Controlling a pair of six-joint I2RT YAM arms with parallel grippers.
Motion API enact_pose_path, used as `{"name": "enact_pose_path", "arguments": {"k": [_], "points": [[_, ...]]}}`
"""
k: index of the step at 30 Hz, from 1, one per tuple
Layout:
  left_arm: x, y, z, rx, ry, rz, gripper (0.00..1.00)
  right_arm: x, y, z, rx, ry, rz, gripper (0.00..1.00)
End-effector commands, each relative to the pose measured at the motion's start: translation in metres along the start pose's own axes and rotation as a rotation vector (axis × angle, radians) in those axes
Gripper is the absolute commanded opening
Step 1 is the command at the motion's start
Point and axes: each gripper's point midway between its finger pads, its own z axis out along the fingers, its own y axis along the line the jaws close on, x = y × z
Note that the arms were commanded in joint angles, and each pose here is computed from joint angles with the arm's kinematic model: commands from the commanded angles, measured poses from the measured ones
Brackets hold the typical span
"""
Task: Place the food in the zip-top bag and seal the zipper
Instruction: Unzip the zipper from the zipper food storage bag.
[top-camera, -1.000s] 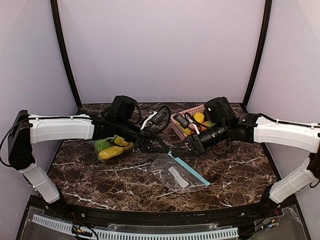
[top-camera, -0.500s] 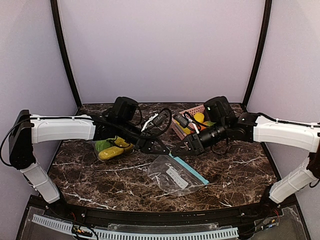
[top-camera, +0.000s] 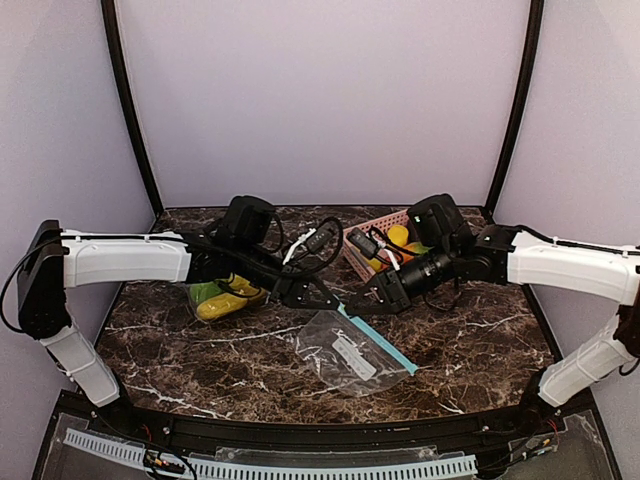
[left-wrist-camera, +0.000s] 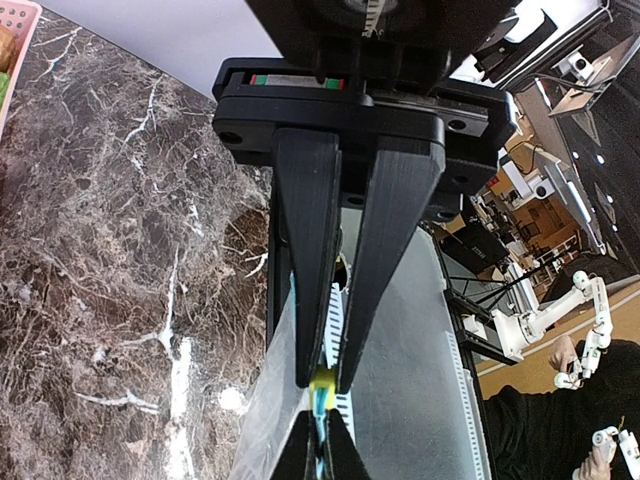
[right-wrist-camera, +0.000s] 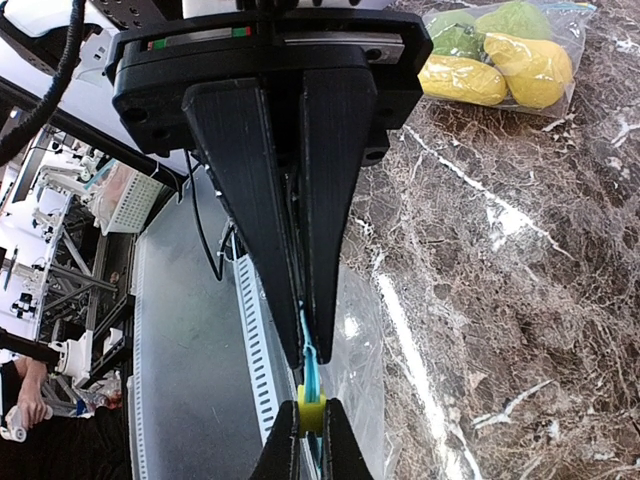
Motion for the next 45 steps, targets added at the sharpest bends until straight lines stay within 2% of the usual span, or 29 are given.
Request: {"name": "enact_pose_path", "arguments": {"k": [1,16,24,36,45], "points": [[-0.022,-0.013,-0.020,-0.020,-0.080,0.072,0.01,0.026,0.000,-0.003,0.008,0.076,0.048,0.00],[-0.039,-0.006,-0.050,-0.059,-0.155,0.044,0.01,0.046,-0.002,-0.009,0.032,0.103,0.104,0.00],[-0.048,0.002,-0.077,-0.122,-0.193,0.053,0.01,0.049,-0.003,-0.014,0.057,0.104,0.116,0.00],[-0.060,0.028,-0.117,-0.227,-0.267,-0.013,0.01,0.055,-0.006,-0.020,0.095,0.109,0.131,0.00],[-0.057,0.032,-0.129,-0.254,-0.266,-0.016,0.01,0.057,-0.007,-0.024,0.106,0.107,0.137,0.00]]}}
